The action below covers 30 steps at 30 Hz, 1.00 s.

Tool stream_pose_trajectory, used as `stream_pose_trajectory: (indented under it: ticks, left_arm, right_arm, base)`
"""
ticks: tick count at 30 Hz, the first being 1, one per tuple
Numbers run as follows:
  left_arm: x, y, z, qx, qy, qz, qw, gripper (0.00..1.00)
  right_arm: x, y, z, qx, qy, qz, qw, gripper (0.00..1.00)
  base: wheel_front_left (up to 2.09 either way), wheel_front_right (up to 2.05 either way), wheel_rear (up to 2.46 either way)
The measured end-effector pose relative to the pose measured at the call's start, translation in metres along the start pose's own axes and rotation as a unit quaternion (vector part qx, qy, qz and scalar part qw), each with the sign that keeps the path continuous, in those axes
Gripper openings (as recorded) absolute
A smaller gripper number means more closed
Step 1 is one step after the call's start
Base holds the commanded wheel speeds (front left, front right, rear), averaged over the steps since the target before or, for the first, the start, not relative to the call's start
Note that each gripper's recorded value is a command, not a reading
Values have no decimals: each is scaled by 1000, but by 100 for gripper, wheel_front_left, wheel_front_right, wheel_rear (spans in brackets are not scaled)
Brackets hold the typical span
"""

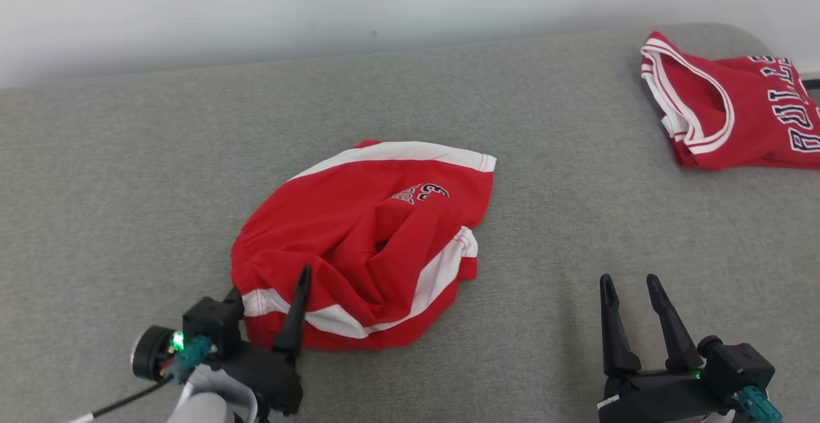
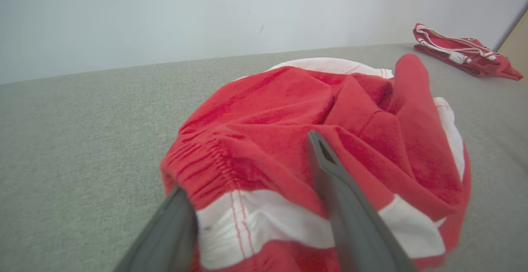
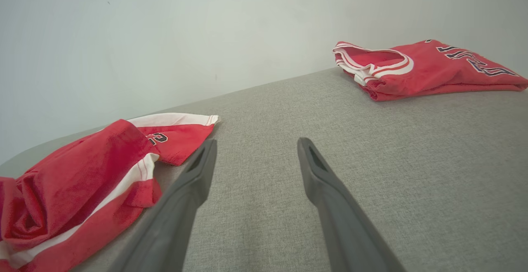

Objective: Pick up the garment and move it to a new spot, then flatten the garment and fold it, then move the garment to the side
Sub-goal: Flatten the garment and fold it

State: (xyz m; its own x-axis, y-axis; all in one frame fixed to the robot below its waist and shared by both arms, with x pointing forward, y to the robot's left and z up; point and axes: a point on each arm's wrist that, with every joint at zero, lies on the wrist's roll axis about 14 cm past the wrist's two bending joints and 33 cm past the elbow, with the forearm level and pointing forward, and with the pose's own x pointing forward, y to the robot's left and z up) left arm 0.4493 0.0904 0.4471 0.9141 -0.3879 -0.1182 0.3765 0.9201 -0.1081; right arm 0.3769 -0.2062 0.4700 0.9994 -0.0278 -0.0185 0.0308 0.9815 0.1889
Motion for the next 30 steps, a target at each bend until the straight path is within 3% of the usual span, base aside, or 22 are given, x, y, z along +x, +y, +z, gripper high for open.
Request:
stream_pose_trajectory:
  ticks: [16,30]
  left_arm:
    - [-64,-5,-16,-12,11,26,1000,100]
    - [-91,-2,-20,-16,13,49,999,100]
  right_arm:
    - [6,38,1,14,-4,55,998,100]
    - [3,40,-1,19,-1,57,998,100]
  base:
    - [0,0,0]
    - [0,0,0]
